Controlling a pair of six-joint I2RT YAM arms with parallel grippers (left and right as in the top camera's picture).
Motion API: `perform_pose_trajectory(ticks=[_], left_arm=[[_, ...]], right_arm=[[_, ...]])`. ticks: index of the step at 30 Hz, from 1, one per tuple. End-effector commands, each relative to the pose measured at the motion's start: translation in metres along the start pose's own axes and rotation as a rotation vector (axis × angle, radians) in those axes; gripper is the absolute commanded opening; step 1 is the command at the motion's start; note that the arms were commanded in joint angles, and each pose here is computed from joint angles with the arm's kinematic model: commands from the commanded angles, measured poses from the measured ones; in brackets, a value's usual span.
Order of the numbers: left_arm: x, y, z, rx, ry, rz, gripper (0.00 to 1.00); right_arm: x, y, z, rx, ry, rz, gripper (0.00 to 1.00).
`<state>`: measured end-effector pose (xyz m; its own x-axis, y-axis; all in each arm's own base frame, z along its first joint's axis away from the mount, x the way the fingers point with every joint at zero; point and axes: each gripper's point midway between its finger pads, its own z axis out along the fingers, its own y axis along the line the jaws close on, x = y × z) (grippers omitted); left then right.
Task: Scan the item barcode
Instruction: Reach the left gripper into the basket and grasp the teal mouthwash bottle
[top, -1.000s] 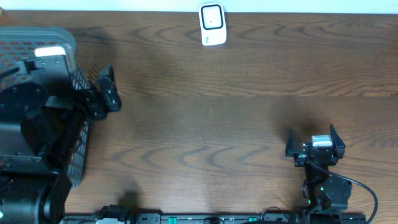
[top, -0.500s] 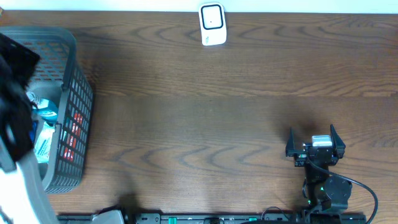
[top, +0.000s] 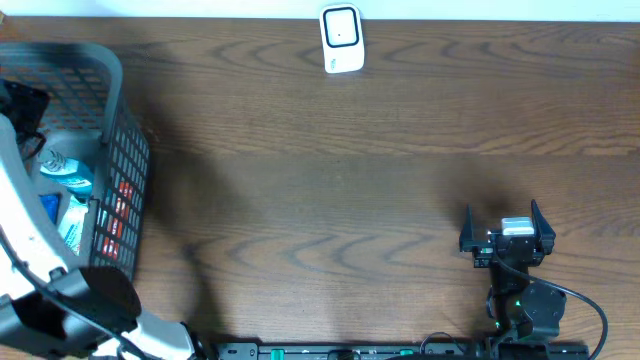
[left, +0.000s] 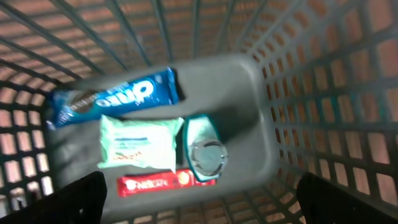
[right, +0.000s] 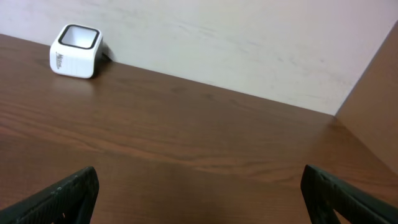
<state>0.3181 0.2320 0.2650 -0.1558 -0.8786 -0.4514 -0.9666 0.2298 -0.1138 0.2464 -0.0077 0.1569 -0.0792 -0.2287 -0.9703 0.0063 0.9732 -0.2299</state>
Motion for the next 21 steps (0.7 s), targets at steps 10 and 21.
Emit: perform_pose_trajectory(ticks=[10, 21], left_arm=[[0.026, -0.007, 0.055, -0.081, 0.176, 0.009, 0.98], [0.043, -0.004, 0.096, -0.162, 0.275, 0.027, 0.98]], right_arm=[[0.0, 0.0, 0.0, 0.003, 0.001, 0.013, 0.99], [0.0, 0.0, 0.0, 0.003, 0.001, 0.013, 0.99]])
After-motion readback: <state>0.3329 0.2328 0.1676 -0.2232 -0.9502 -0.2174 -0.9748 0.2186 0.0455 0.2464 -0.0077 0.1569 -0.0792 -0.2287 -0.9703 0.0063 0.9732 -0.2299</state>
